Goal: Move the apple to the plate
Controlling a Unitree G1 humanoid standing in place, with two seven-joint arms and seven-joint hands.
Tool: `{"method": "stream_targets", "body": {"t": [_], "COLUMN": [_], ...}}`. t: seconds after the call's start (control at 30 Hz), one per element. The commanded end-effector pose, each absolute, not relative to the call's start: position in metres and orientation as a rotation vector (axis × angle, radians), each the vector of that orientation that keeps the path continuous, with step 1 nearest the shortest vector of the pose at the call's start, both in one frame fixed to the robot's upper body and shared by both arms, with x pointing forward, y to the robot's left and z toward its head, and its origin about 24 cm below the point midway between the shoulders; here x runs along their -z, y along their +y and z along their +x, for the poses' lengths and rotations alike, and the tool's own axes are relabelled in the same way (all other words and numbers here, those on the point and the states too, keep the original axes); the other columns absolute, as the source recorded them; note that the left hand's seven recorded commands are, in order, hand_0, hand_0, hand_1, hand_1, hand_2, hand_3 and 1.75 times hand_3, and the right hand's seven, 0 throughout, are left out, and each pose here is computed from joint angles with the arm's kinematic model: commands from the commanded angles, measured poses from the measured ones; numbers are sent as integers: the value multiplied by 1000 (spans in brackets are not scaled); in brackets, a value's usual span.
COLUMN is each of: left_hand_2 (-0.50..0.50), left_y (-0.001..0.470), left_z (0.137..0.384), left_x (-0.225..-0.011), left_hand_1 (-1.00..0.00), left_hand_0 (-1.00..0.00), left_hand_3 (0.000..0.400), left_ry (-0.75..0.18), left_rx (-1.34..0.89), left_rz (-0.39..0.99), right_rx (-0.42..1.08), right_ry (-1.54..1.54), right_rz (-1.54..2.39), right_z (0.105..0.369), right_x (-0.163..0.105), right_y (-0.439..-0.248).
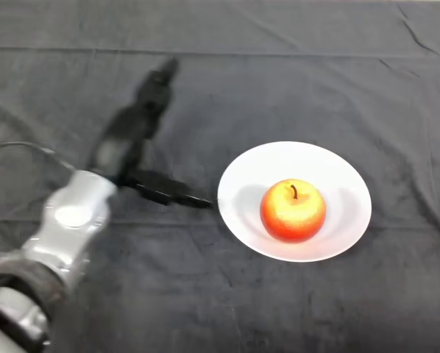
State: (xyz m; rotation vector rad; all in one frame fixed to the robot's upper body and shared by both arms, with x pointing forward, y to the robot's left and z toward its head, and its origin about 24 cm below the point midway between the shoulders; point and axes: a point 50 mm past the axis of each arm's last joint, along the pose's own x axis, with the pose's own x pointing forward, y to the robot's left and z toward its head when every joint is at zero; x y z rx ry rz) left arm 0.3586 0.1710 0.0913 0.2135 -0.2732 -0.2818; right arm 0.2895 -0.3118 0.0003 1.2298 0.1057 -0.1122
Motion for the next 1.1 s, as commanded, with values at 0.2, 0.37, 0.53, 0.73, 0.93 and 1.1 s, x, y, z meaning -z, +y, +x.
{"method": "stream_targets", "body": {"t": [0.2, 0.37, 0.53, 0.73, 0.93, 1.1], "left_hand_2": [0, 0, 0, 0, 0, 0], "left_y": [248, 289, 325, 367, 404, 430], "left_z": [337, 322, 303, 277, 247, 219], "left_x": [-105, -117, -125, -133, -136, -139], "left_hand_1": [0, 0, 0, 0, 0, 0], "left_hand_0": [0, 0, 0, 0, 0, 0], "left_hand_3": [0, 0, 0, 0, 0, 0], "left_ry": [-333, -366, -396, -425, -448, -475], "left_rx": [111, -14, -134, -272, -405, -516], "left_rz": [194, 172, 151, 128, 111, 96], "right_rx": [101, 101, 101, 101, 101, 101], "right_ry": [66, 67, 67, 67, 67, 67], "right_rz": [1231, 1230, 1230, 1230, 1230, 1230], "right_z": [296, 296, 296, 296, 296, 296], "right_x": [-9, -9, -9, -9, -9, -9], "right_y": [-313, -313, -313, -313, -313, -313]}}
